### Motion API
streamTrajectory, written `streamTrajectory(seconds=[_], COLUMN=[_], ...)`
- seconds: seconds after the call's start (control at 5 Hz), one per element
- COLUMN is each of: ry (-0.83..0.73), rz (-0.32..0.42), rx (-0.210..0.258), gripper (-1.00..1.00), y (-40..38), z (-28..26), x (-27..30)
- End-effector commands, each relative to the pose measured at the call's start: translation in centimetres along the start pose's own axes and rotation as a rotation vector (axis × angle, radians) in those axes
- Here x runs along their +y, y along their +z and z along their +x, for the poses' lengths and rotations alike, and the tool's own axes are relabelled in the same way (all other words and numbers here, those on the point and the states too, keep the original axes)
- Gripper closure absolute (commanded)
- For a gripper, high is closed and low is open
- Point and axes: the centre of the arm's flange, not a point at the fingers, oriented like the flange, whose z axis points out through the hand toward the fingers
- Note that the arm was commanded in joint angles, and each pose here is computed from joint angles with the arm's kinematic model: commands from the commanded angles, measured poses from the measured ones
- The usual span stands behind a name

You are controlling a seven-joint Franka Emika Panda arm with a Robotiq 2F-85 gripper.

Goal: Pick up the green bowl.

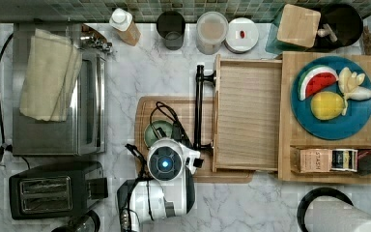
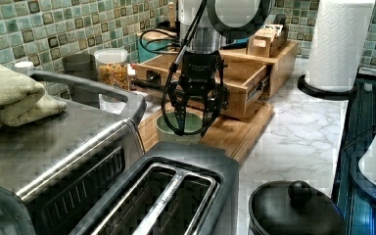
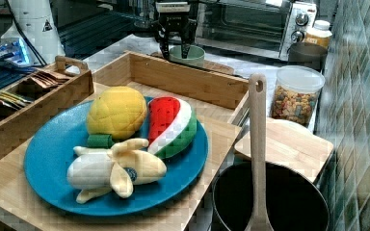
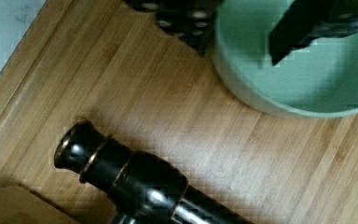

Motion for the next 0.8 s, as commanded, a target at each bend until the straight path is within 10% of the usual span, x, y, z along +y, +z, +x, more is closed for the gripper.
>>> streamTrajectory(seconds=[0.2, 0.8], ry=[-0.039, -0.106], rz=[0.028, 0.137], rx=[-0.002, 0.111], gripper=[1.00, 1.00], y=[-1.5, -8.1], z=[0.8, 1.1], x=[-1.0, -3.9])
